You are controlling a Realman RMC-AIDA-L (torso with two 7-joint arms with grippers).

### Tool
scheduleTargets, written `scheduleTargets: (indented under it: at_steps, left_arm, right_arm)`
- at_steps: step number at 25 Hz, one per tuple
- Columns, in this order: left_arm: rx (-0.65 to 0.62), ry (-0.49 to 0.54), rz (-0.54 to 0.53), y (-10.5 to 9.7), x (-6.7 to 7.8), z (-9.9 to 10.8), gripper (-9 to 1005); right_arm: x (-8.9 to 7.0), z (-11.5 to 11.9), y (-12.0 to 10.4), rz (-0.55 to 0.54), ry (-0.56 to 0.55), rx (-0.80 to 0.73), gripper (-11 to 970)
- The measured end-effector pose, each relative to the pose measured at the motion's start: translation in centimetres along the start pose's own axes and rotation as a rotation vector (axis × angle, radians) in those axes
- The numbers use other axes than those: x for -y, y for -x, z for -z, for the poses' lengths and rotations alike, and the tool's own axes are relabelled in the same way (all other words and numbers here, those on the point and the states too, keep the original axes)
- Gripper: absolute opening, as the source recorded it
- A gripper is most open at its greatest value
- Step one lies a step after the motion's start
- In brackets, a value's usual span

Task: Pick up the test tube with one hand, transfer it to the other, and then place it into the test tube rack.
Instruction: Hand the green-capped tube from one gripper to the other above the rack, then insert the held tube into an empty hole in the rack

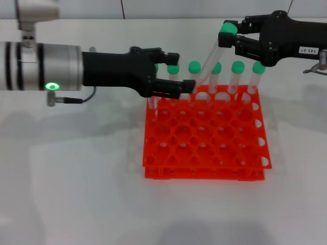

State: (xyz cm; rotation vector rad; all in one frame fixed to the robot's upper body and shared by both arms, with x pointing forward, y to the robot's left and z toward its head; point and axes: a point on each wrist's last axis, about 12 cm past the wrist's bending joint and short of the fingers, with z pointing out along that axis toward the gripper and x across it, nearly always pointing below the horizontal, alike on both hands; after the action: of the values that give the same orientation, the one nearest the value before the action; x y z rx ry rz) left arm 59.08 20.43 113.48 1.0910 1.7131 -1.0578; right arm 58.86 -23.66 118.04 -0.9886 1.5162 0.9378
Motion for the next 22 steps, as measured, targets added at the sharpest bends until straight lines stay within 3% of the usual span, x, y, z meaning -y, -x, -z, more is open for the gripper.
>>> scheduleTargets:
  at_steps: [9, 22]
  left_arm:
    - [-0.002, 0.048, 0.044, 1.5, 1.0, 4.2, 888]
    - [-0.125, 0.118, 0.039, 1.2, 3.8, 9.8, 888]
  right_arm:
    - [-0.1, 0.6, -0.6, -0.016, -0.016, -0.003, 267]
    - [-0.6, 0.4, -0.7, -0.030, 0.007, 0.016, 268]
